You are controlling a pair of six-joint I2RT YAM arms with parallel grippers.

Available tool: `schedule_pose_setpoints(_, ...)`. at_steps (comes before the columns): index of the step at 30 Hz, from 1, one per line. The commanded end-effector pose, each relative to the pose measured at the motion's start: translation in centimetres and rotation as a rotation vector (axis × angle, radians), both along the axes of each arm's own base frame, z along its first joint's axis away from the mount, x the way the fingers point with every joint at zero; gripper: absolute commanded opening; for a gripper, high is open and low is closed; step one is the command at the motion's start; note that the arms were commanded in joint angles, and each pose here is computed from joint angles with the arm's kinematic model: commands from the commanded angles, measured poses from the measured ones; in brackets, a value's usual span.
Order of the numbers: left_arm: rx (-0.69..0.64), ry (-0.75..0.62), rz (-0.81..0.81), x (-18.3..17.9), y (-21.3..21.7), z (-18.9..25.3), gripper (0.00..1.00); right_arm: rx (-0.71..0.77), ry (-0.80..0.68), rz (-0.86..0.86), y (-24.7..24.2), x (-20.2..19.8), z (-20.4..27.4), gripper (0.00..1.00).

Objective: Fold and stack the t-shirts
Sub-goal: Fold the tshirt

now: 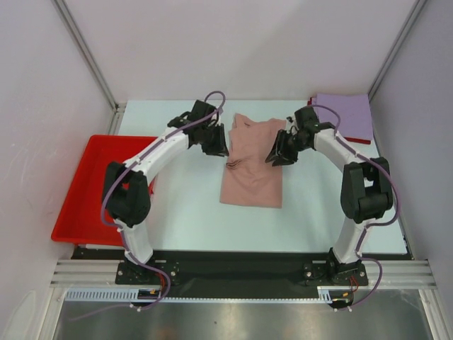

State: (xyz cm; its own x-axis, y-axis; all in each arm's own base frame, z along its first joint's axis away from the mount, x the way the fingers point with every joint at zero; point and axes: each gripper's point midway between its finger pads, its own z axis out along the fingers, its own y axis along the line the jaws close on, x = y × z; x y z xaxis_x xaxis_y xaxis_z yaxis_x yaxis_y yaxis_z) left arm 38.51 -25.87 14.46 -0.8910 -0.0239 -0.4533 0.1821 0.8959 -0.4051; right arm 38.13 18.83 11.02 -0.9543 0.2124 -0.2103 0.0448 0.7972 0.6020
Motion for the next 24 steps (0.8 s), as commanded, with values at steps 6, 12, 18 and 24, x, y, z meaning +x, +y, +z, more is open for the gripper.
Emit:
schedule_pose_setpoints(6,-0.178,0.139,-0.123,-3.9,-6.1,-5.1,0.15,0.101,0.019,0.036,4.6,-0.1,-2.4,0.0)
schedule_pose_setpoints(12,-0.145,0.141,-0.138,-1.9,-6.9,-8.6,0.14,0.124,0.016,0.025,4.0,2.1,-4.7,0.0)
schedule_pose_setpoints(18,-0.062,0.089,-0.066,2.3,-3.7,-10.5,0.15,0.095,0.006,-0.027,1.2,4.7,-6.7,0.0)
schedule_pose_setpoints(24,-0.092,0.002,-0.046,8.3,-2.1,-10.2,0.17,0.116,0.009,-0.036,-0.9,6.9,-7.8,0.0)
